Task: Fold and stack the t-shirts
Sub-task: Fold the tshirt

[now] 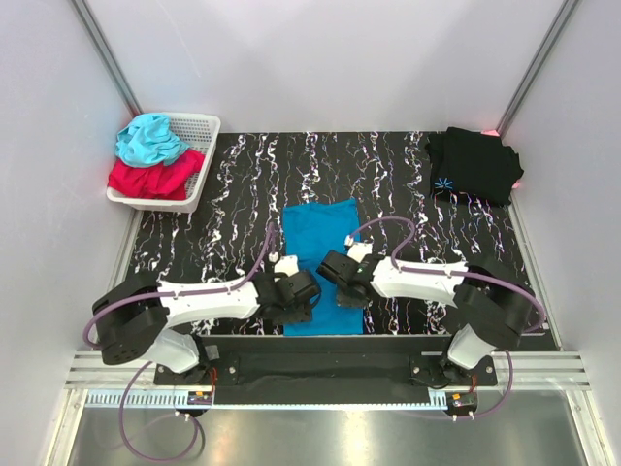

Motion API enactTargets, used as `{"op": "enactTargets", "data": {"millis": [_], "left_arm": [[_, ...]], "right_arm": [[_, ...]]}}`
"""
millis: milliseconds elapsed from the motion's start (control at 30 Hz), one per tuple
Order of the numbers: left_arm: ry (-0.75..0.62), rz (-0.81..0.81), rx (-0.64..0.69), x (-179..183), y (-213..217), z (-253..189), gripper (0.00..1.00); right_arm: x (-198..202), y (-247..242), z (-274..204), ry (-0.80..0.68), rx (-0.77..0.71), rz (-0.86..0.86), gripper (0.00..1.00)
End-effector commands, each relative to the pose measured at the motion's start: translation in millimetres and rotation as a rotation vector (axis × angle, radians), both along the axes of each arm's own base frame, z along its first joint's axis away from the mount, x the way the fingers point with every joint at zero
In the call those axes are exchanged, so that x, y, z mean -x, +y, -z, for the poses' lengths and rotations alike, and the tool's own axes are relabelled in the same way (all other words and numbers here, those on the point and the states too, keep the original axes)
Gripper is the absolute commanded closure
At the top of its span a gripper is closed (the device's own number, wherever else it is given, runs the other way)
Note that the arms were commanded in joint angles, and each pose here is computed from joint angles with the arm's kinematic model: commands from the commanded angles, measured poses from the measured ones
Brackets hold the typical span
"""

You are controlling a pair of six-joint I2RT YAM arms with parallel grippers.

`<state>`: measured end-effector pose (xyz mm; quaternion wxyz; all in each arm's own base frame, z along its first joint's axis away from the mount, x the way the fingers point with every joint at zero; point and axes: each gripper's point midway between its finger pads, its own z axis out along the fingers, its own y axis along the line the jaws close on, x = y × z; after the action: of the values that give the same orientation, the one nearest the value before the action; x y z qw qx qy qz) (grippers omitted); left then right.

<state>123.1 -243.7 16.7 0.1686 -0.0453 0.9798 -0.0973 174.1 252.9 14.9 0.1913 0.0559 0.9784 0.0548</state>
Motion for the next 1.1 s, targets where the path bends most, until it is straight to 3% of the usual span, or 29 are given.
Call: {"op": "enactTargets", "data": {"millis": [0,400,600,800,1000,1067], "left_arm": [[0.137,-0.055,-0.361,37,98,30,0.46],[-0.142,-0.088,-0.211,-20,87,-68,0.41],[-0.228,-0.012,-0.064,-33,59,-109,0.41],[-0.235,0.023,-0.066,-54,40,-98,0.41],[-0.139,0.051,0.131,-46,24,-67,0.41],[-0.093,0.03,0.164,-35,33,-51,0.41]], "right_arm": [[9,-39,11,0.033,0.213,-0.021,0.82],[-37,-31,-98,-0.232,0.183,-0.034,0.75],[-46,-24,-120,-0.275,0.169,-0.046,0.74],[-50,-23,-116,-0.275,0.188,-0.038,0.73],[-33,-29,-101,-0.221,0.158,-0.068,0.72],[-23,-21,-98,-0.202,0.053,-0.084,0.72]]}}
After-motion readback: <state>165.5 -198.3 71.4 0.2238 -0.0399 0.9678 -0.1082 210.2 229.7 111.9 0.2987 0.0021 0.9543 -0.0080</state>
